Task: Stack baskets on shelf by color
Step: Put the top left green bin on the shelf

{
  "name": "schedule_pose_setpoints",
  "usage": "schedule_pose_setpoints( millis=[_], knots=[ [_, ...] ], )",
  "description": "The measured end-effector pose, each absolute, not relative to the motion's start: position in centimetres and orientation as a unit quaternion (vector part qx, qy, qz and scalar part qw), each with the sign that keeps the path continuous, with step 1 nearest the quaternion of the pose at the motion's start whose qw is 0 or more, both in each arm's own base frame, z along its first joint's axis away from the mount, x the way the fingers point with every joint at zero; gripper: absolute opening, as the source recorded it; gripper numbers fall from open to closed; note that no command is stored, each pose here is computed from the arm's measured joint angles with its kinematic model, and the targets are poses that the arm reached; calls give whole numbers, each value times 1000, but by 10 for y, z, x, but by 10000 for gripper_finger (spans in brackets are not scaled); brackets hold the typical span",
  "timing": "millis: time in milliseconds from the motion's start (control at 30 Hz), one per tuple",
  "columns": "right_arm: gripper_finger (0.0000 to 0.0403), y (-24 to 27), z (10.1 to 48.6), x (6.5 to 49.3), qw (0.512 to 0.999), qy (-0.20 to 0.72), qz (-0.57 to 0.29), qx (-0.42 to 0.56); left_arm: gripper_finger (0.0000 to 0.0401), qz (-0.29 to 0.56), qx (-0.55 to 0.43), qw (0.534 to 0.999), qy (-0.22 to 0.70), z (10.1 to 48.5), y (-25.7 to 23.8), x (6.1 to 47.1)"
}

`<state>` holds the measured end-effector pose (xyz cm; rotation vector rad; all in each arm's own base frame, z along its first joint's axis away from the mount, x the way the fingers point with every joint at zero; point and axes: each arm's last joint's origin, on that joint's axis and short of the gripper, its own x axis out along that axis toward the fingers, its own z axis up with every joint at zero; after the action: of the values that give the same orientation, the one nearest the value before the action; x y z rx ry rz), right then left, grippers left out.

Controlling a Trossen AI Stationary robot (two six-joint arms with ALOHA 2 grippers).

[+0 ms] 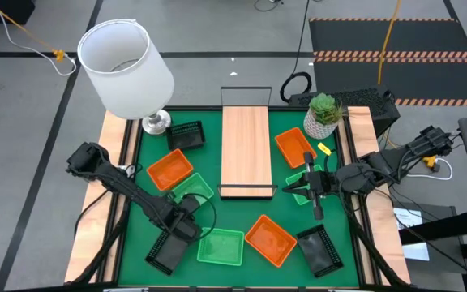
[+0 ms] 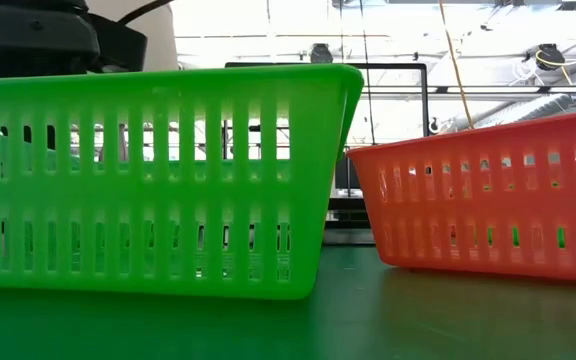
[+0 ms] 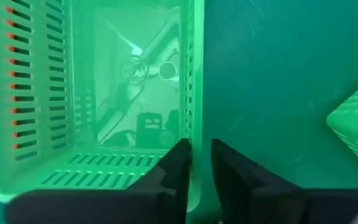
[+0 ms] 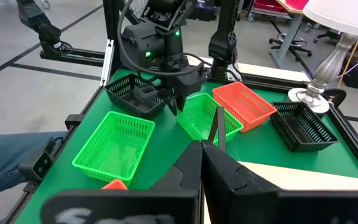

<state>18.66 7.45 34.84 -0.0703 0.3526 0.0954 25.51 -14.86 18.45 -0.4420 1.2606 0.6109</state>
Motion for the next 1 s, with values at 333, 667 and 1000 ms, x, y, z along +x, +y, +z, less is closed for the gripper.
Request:
schedule_pose_setpoints(
  millis=[333,667,1000],
  knots=[
    [0,74,348,187,983,175,48,-35,25,274,-201,737,584,192,-149,256],
    [0,74,348,186,982,179,49,-37,14,295,-167,728,596,239,-150,258],
    [0,74,347,186,981,182,49,-38,11,302,-89,749,584,281,-145,258]
  ],
)
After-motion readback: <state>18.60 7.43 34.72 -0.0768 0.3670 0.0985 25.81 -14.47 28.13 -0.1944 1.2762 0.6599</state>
